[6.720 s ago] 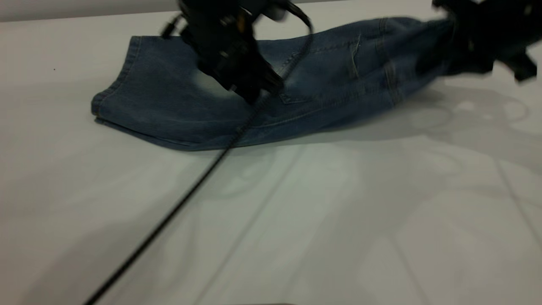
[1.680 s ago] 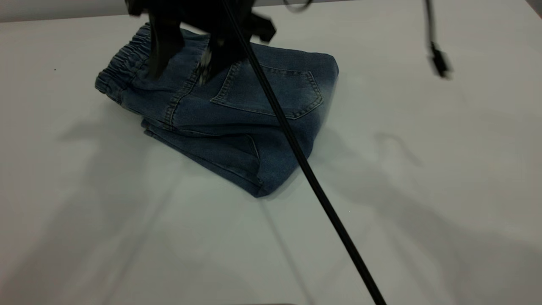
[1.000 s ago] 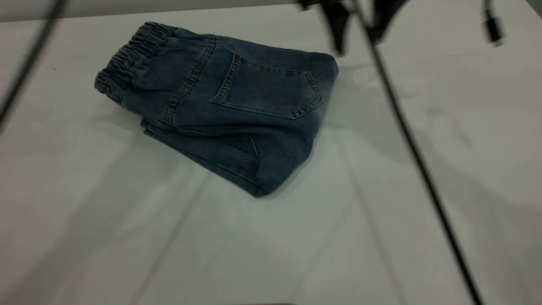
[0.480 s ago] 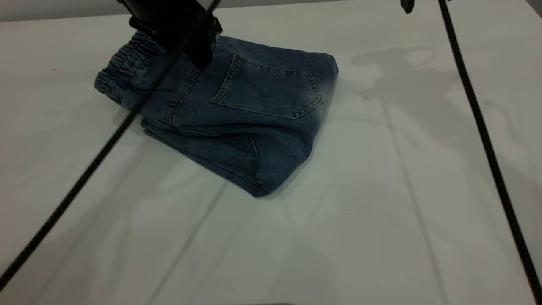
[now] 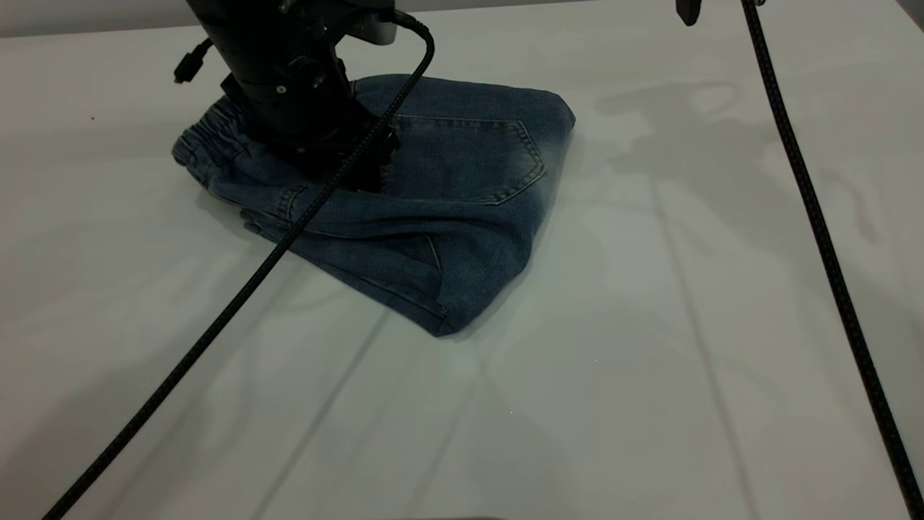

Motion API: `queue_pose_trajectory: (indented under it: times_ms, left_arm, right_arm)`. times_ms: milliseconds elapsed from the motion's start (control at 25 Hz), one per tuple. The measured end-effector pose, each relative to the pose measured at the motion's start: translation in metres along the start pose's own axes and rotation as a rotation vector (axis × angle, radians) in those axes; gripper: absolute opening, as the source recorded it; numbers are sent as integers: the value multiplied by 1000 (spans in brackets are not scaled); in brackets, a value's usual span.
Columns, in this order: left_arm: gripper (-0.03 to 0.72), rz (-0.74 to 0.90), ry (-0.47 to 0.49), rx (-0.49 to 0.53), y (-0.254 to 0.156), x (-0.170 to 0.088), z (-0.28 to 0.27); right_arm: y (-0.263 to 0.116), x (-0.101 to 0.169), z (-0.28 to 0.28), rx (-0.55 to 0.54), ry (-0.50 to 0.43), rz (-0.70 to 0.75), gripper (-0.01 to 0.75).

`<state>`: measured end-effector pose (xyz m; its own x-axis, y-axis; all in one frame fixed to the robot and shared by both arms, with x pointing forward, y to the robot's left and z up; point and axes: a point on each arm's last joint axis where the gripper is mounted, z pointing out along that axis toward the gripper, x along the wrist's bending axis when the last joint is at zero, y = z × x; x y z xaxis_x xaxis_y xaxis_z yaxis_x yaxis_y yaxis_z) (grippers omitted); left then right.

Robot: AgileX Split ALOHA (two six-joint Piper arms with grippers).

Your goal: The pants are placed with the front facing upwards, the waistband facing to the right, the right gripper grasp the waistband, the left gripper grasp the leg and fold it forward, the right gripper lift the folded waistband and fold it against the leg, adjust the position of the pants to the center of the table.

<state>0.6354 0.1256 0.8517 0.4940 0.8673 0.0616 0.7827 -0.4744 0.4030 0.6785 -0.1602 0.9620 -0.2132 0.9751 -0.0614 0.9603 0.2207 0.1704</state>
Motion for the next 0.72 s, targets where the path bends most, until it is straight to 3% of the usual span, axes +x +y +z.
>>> queue_pose_trajectory:
  times_ms: [400,720]
  left_arm:
    - [463,-394,18,146,-13,-3,-1]
    - [463,-591,24,179,-13,-37,-2]
  right_arm:
    - [-1,0,0,7,0,-25,389]
    - [-1,0,0,8,-1,-44,389]
